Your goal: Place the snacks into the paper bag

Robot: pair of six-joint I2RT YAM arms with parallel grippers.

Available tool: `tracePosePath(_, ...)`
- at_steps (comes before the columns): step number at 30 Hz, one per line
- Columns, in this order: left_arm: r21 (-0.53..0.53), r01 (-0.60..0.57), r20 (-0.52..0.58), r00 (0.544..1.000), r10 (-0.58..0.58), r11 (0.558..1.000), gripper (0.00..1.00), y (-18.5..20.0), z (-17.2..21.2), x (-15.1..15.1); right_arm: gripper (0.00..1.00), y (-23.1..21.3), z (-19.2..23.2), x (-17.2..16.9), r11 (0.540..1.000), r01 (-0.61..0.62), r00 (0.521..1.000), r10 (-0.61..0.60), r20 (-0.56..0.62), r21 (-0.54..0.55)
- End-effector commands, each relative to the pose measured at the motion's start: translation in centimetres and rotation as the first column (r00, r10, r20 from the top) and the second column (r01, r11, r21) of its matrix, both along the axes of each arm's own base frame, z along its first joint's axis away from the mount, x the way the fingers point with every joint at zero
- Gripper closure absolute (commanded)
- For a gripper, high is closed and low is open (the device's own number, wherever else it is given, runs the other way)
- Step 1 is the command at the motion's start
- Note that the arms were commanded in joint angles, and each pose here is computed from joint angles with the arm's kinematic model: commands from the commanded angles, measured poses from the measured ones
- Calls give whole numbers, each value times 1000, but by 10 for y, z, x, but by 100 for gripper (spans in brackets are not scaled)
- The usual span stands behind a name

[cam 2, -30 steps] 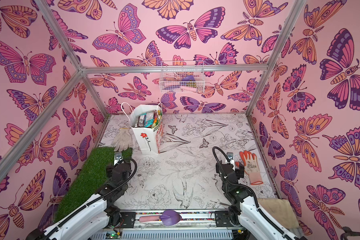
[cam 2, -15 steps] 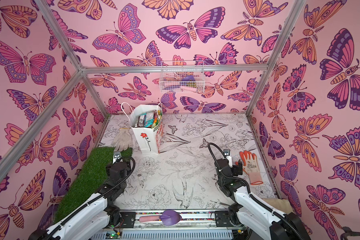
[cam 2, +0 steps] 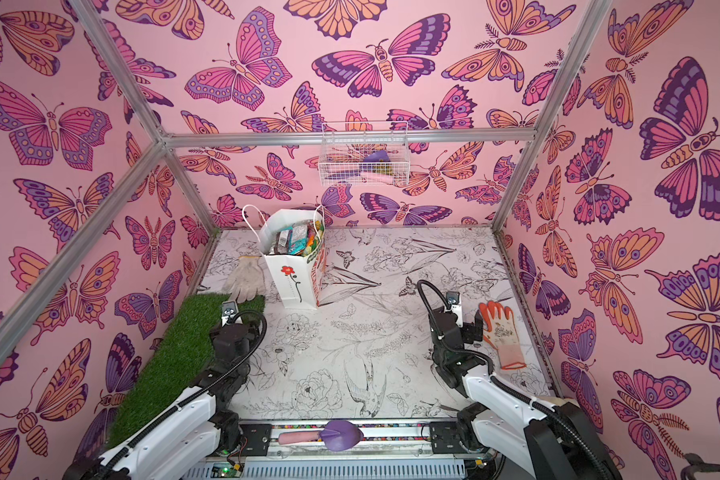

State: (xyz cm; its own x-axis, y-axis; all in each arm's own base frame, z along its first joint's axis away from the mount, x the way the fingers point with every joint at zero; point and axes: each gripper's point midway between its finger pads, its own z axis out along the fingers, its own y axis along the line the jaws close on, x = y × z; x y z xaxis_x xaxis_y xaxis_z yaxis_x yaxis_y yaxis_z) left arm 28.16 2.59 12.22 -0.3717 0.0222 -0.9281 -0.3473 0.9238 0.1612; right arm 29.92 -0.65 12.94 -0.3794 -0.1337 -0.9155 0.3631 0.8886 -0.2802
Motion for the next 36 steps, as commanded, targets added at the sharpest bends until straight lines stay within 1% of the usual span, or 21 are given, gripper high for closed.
tracePosePath(1, -1, 6, 48, 999, -6, 1000, 23, 1, 5, 4, 1, -8, 14, 0, 999, 38, 995, -39, 87, 19)
tracePosePath(6, -1, 6, 60, 998, -6, 1000, 23, 2, 5, 8, 1, -18, 18, -1, 996, 79, 987, -86, 137, 50)
tracePosePath(12, -4, -6, 96, 995, 6, 1000, 23, 5, 8, 10, 1, -23, 20, -3, 993, 94, 977, -106, 185, 73)
tracePosePath(22, -11, -17, 102, 995, 19, 1000, 22, 9, 7, 15, 1, -24, 19, 9, 991, 113, 976, -123, 181, 65)
tracePosePath(26, -14, -18, 127, 992, 20, 1000, 22, 10, 9, 14, 1, -24, 20, 10, 991, 112, 973, -123, 196, 68)
tracePosePath(36, -18, -30, 148, 988, 32, 999, 22, 14, 10, 18, 1, -21, 20, 20, 992, 115, 970, -121, 209, 44)
